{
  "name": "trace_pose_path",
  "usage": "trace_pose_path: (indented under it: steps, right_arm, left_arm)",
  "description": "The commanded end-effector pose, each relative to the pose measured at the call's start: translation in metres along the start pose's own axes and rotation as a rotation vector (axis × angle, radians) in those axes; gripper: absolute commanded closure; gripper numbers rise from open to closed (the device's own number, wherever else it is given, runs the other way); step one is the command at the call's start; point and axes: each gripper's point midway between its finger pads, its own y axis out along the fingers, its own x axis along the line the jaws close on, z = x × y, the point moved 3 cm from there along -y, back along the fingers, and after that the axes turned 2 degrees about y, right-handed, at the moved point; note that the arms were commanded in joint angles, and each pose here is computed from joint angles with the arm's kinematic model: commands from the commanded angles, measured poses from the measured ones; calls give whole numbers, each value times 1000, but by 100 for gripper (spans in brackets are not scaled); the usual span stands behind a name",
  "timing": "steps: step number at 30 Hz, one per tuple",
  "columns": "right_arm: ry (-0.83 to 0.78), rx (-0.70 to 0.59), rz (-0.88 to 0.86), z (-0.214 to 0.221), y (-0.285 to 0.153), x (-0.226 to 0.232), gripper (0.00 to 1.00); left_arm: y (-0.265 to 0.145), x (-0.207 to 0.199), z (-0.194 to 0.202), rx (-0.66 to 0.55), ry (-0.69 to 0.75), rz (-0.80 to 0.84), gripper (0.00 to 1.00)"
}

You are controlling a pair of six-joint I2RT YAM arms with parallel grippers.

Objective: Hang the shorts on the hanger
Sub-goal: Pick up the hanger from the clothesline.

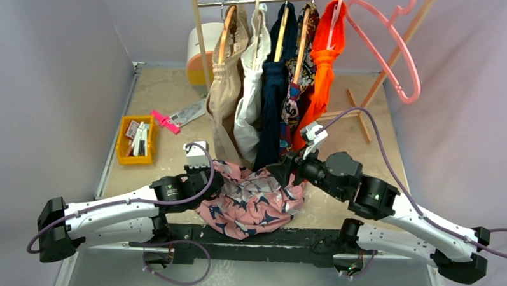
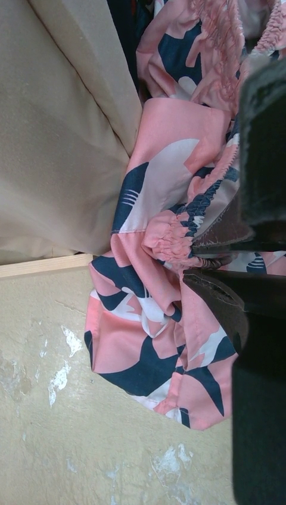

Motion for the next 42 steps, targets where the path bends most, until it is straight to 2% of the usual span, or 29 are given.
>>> trace_pose_path:
  steps: [1, 5, 7, 10, 12, 15, 21, 27, 30, 34, 42]
  right_arm:
    - [-168, -65, -229, -47, -14, 42, 35]
    - [-175, -126, -276, -80, -19, 62, 34]
    - [-176, -219, -278, -105, -22, 68, 27]
    - [-180, -399, -264, -150, -32, 74, 24]
    - [-216, -433, -250, -172, -32, 81, 23]
    - [-259, -453, -121, -212, -28, 80, 20]
    - [-280, -703, 99, -293, -57, 68, 16]
    - [-306, -857, 437, -338, -79, 33, 15]
    - [-298, -891, 546, -352, -85, 13, 15]
    - [-261, -879, 607, -361, -78, -20, 14]
    - [-132, -805, 811, -342, -90, -124, 14]
  left_arm:
    - [0, -7, -9, -26, -28, 15, 85]
    - [0, -9, -9, -25, -30, 18, 85]
    - [1, -10, -9, -24, -30, 22, 85]
    - [1, -13, -10, -22, -26, 24, 85]
    - [1, -14, -11, -21, -25, 22, 85]
    - [1, -14, -11, -21, -16, 23, 85]
    - [1, -13, -12, -23, 2, 13, 85]
    - [2, -15, -15, -27, 18, 14, 85]
    - [2, -18, -16, -26, 25, 15, 85]
    - [4, -23, -16, -21, 25, 25, 85]
    - [6, -26, -14, -19, 28, 36, 85]
